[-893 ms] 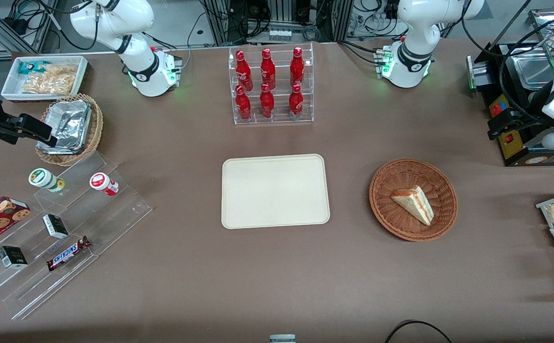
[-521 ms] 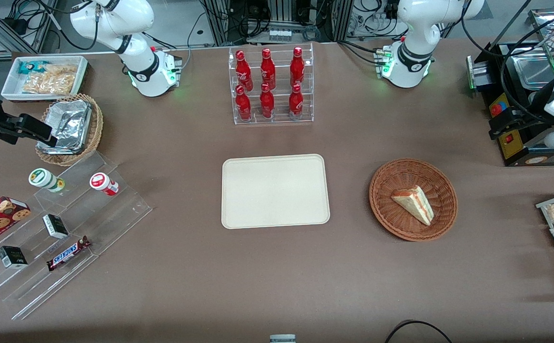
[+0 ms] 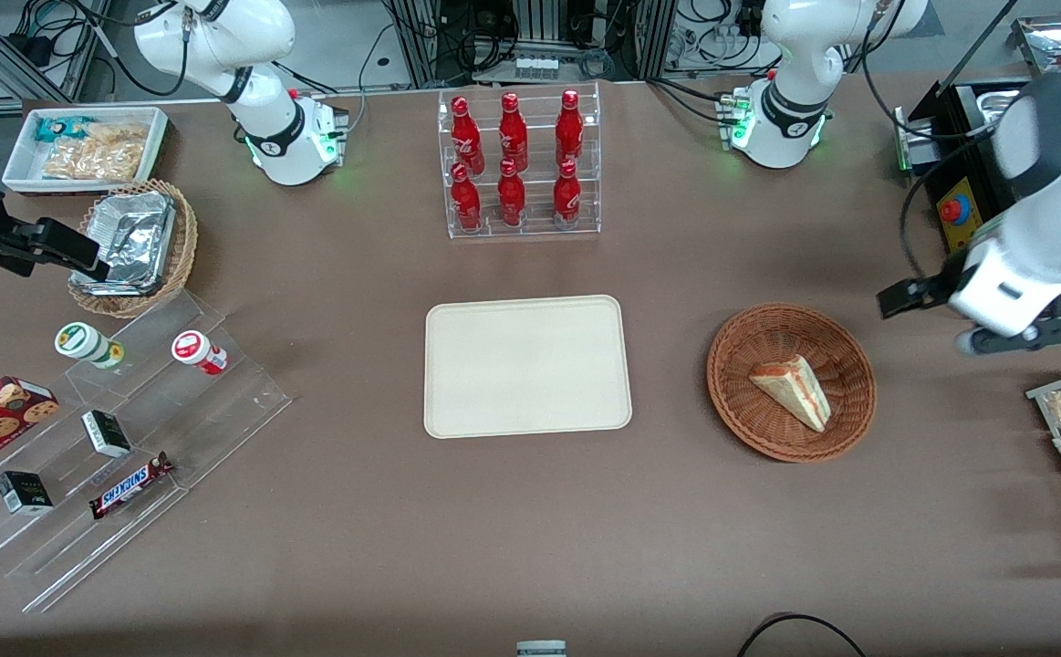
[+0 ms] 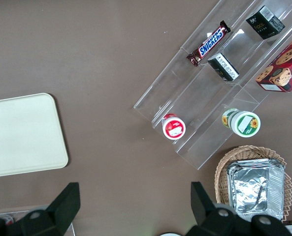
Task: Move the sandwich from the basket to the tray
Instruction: 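Lower the open left gripper over the sandwich wedge in the basket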
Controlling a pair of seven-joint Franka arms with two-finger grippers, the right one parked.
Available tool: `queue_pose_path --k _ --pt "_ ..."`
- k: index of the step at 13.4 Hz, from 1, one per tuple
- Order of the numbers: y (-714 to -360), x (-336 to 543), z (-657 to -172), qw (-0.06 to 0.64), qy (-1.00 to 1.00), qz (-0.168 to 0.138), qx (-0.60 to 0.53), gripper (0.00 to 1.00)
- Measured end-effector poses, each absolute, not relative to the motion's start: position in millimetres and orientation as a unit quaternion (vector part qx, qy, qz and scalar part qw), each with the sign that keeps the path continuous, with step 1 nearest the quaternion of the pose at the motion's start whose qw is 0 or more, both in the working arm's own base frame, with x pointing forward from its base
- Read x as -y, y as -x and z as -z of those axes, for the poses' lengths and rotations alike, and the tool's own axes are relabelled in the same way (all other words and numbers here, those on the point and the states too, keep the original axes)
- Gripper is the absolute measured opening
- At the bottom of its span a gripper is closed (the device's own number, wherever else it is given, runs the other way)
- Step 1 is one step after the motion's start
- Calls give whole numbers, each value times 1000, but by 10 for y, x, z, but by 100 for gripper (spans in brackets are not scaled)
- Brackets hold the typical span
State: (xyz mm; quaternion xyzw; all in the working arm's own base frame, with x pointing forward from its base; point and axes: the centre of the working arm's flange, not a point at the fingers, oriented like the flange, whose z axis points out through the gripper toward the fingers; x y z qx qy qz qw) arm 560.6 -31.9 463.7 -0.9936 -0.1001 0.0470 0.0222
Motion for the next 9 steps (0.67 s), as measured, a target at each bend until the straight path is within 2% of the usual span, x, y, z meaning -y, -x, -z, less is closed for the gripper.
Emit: queue_pose_path --k 5,9 --pt "-5350 709 -3671 11 964 -1 266 100" --pt "-5253 903 -3231 -4 947 11 322 100"
